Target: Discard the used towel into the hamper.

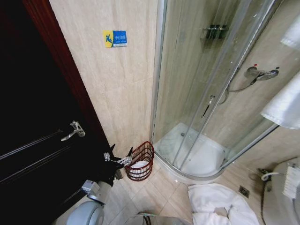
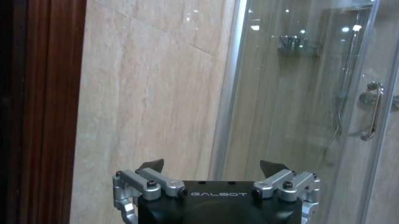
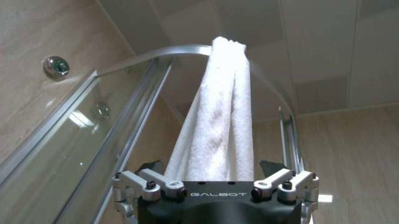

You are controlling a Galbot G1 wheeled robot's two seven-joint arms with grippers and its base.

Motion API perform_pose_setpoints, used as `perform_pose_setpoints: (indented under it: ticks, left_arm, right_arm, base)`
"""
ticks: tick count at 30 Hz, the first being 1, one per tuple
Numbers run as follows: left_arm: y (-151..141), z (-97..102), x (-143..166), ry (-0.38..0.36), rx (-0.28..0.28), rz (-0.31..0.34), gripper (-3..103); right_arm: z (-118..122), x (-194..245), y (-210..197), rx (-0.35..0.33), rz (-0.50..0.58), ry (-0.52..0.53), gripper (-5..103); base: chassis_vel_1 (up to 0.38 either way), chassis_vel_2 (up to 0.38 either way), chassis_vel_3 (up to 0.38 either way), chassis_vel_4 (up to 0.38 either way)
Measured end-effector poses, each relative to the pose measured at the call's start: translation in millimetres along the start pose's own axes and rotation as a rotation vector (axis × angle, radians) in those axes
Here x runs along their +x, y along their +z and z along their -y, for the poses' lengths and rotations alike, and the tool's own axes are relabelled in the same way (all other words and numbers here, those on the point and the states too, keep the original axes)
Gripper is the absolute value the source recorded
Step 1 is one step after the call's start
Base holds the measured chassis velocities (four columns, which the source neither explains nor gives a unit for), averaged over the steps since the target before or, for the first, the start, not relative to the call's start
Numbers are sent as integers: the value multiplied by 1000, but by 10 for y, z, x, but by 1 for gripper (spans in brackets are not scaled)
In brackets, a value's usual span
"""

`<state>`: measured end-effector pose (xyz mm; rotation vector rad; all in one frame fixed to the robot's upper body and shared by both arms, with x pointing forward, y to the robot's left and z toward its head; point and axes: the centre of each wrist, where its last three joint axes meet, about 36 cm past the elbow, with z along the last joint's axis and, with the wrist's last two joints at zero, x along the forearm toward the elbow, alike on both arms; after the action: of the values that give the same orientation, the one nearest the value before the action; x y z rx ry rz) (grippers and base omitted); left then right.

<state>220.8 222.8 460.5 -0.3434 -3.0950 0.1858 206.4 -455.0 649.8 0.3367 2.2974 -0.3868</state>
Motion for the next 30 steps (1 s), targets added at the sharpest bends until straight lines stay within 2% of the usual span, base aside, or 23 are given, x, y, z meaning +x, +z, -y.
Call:
perform_pose_setpoints:
  ticks: [9,15,21,30]
  left_arm:
    - [0,0,0,0,0,0,100]
    - [1,0,-1,0,0,0,100]
    - [1,-1,0,0,0,0,100]
    - [0,-1,0,0,0,0,100]
  right_arm:
    - [15,-50,45,-11,3,-5,100]
    - [62,-197,80,-58,44,-38,100]
    - [-3,-707,-29,-200,137,-129,100]
    - [118,-1468,-69,-239,193,-187,100]
  base:
    - [-153,-166,164,162]
    - [-219,-182,210,201]
    - [-16,-37,45,9]
    - [43,35,-31,-14]
